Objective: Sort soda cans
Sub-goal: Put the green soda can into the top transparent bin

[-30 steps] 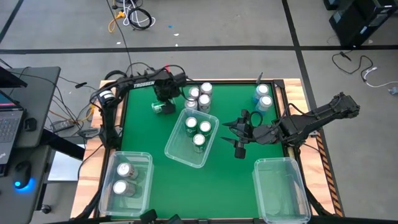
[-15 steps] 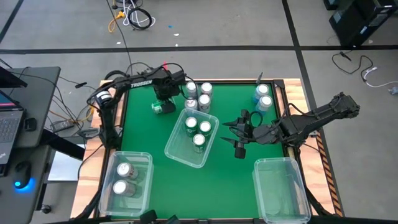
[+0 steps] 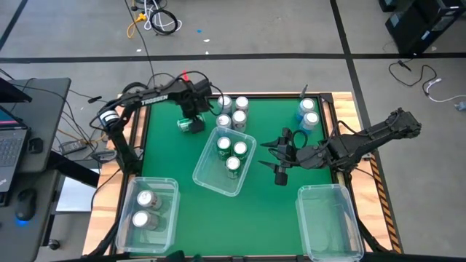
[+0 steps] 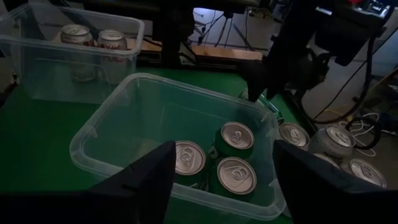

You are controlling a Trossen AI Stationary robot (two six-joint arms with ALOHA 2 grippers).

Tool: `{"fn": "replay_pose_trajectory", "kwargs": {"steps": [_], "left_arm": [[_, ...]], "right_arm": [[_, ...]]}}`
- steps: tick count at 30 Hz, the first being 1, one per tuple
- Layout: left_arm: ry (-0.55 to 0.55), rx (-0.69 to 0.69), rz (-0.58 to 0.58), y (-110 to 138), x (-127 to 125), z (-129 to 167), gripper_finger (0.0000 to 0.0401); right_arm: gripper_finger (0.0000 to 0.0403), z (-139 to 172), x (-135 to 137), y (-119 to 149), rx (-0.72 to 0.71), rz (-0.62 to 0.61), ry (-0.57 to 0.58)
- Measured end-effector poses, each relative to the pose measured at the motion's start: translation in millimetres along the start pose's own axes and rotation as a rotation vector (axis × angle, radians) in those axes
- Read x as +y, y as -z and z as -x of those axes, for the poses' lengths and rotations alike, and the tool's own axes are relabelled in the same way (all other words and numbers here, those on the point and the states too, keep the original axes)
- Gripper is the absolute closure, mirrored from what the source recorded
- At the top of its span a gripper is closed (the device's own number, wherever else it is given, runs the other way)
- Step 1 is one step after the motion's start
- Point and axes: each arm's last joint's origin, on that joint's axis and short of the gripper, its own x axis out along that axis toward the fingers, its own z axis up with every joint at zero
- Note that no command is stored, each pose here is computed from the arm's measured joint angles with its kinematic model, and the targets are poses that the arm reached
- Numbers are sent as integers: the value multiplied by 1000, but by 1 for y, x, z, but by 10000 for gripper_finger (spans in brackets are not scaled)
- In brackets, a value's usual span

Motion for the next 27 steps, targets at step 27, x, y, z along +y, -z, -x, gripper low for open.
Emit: {"fn": "replay_pose_trajectory", "kwargs": {"steps": [27], "left_arm": [[-115, -44, -15, 7, 6, -41, 110]], "right_arm": [[127, 0, 0, -2, -13, -1, 1]]}}
